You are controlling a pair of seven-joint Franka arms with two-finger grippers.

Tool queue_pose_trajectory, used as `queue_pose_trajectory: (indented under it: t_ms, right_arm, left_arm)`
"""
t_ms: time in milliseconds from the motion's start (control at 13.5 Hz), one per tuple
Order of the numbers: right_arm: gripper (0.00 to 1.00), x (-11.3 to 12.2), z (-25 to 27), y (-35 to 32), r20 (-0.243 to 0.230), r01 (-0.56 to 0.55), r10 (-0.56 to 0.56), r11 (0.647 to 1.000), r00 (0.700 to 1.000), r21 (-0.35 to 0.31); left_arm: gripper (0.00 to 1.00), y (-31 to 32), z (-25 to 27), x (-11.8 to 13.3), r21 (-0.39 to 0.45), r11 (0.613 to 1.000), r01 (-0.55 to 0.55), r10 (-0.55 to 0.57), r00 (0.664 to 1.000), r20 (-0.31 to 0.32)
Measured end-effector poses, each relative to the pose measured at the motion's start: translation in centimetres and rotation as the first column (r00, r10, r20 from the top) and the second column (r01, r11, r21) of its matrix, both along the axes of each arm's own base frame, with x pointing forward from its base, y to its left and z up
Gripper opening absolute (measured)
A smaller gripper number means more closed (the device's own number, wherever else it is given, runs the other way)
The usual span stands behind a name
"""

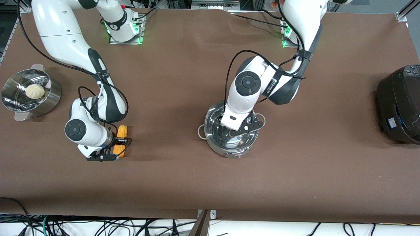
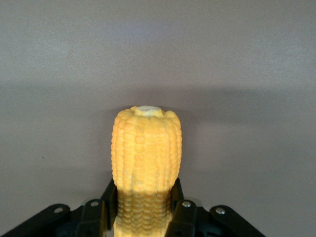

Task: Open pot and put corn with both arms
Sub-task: 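Grasp the glass lid knob with the left gripper, then lift the lid off the pot with the left gripper and move it aside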

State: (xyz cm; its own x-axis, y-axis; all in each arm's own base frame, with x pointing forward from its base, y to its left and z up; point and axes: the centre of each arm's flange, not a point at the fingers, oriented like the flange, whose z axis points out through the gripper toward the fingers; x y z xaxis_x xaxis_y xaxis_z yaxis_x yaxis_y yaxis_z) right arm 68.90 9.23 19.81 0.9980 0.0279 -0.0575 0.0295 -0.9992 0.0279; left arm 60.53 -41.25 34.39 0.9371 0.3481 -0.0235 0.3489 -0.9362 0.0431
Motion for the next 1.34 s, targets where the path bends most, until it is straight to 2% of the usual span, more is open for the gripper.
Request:
queue_pose_trajectory:
  t_ms: [74, 371, 594, 743, 1040, 1188, 1337]
  right_arm:
    - [0.43, 0.0, 0.0, 0.0, 0.000, 0.000, 0.000, 1.000, 1.000, 0.000]
    - [0.43, 0.1, 0.1, 0.0, 0.001, 0.000, 0.000, 1.000, 1.000, 0.000]
    - [0.43, 0.4, 0.8, 0.1, 0.004, -0.001, 0.001, 1.000, 1.000, 0.001]
    - [0.43, 0.7, 1.5, 0.2, 0.010, -0.002, 0.002, 1.000, 1.000, 0.002]
    - [0.43, 1.2, 3.9, 0.4, 0.021, -0.002, 0.002, 1.000, 1.000, 0.005]
    - [0.43, 1.5, 6.5, 1.0, 0.004, -0.005, 0.005, 1.000, 1.000, 0.014]
    - [0.44, 1.5, 10.4, 2.7, -0.002, -0.007, 0.007, 0.998, 1.000, 0.061]
  left_arm:
    - [0.50, 0.0, 0.0, 0.0, 0.000, 1.000, 0.000, 0.000, 1.000, 0.000]
    - [0.50, 0.5, 0.6, 0.4, 0.001, 1.000, 0.008, -0.008, 1.000, 0.004]
    - [0.50, 2.9, 3.3, 0.9, 0.032, 0.999, 0.011, -0.010, 0.999, -0.046]
    - [0.50, 5.6, 6.3, 1.7, 0.044, 0.998, 0.052, -0.049, 0.996, -0.076]
    - [0.50, 16.6, 10.1, 5.4, 0.025, 0.979, 0.202, -0.199, 0.976, -0.092]
    - [0.50, 24.0, 9.5, 7.2, 0.005, 0.957, 0.291, -0.289, 0.950, -0.121]
    - [0.50, 31.4, 7.7, 8.1, -0.024, 0.938, 0.347, -0.346, 0.926, -0.151]
